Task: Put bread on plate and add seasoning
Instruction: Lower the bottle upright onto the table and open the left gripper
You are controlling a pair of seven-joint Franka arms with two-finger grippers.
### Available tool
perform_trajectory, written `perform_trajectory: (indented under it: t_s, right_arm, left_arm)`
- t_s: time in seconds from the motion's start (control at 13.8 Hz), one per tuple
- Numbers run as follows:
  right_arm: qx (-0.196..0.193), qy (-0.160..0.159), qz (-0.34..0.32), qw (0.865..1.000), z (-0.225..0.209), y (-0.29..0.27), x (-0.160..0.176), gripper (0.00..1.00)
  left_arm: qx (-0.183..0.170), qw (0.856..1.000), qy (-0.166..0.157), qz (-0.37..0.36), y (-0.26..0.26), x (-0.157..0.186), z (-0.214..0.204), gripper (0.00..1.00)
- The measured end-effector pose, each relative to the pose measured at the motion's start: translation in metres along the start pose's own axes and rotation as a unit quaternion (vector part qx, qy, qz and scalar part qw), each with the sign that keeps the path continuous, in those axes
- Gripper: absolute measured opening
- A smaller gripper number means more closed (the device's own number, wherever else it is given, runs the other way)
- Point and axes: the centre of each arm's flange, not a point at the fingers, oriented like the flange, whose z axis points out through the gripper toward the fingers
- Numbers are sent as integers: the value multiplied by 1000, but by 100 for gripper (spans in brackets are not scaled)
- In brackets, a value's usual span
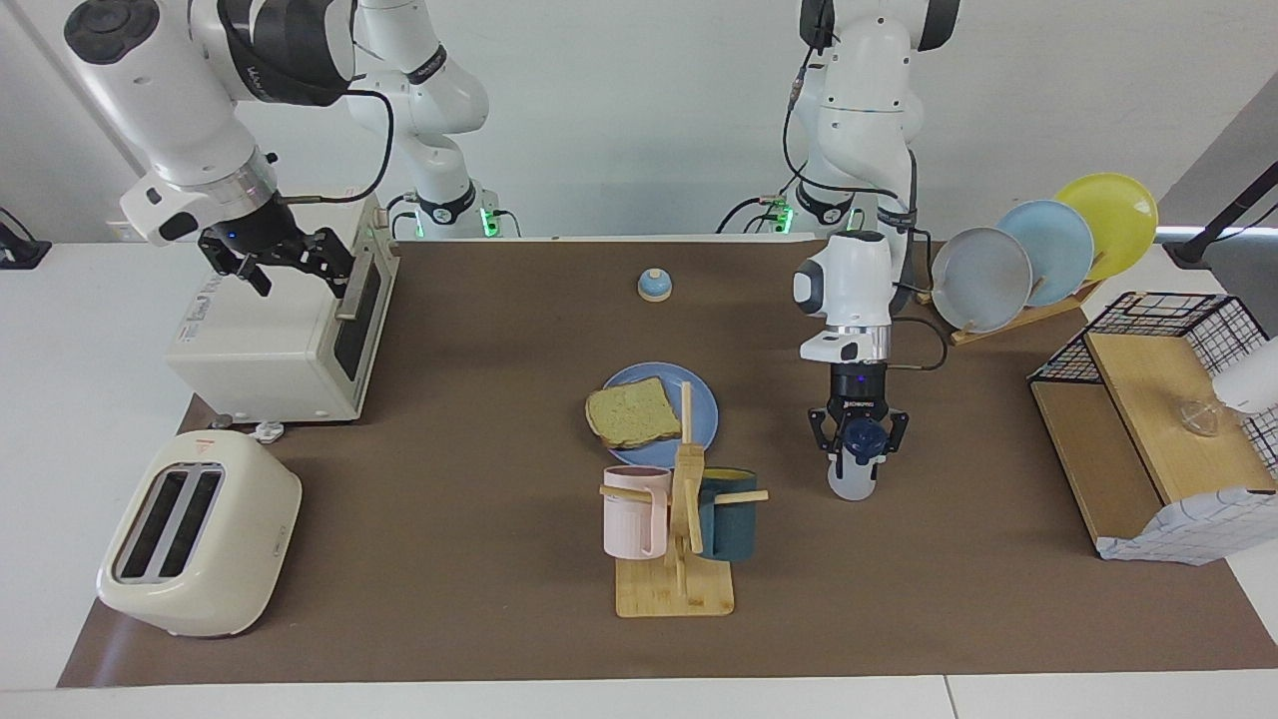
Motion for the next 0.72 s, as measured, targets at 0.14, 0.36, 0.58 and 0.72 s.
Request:
perform_trajectory:
  t_s: [0.14, 0.36, 0.58, 0.72]
  right_arm:
    - [0, 0, 0, 1000, 0, 0, 0, 100]
    - [0, 0, 0, 1000, 0, 0, 0, 100]
    - [0, 0, 0, 1000, 0, 0, 0, 100]
    - [0, 0, 0, 1000, 0, 0, 0, 100]
  left_arm:
    - [-10, 1000, 3, -15, 7, 3, 1, 46]
    - [-36, 998, 5, -44, 14, 7, 6, 46]
    - [-44, 997, 4, -59, 11, 8, 7, 46]
    - [-45, 997, 4, -59, 11, 8, 7, 46]
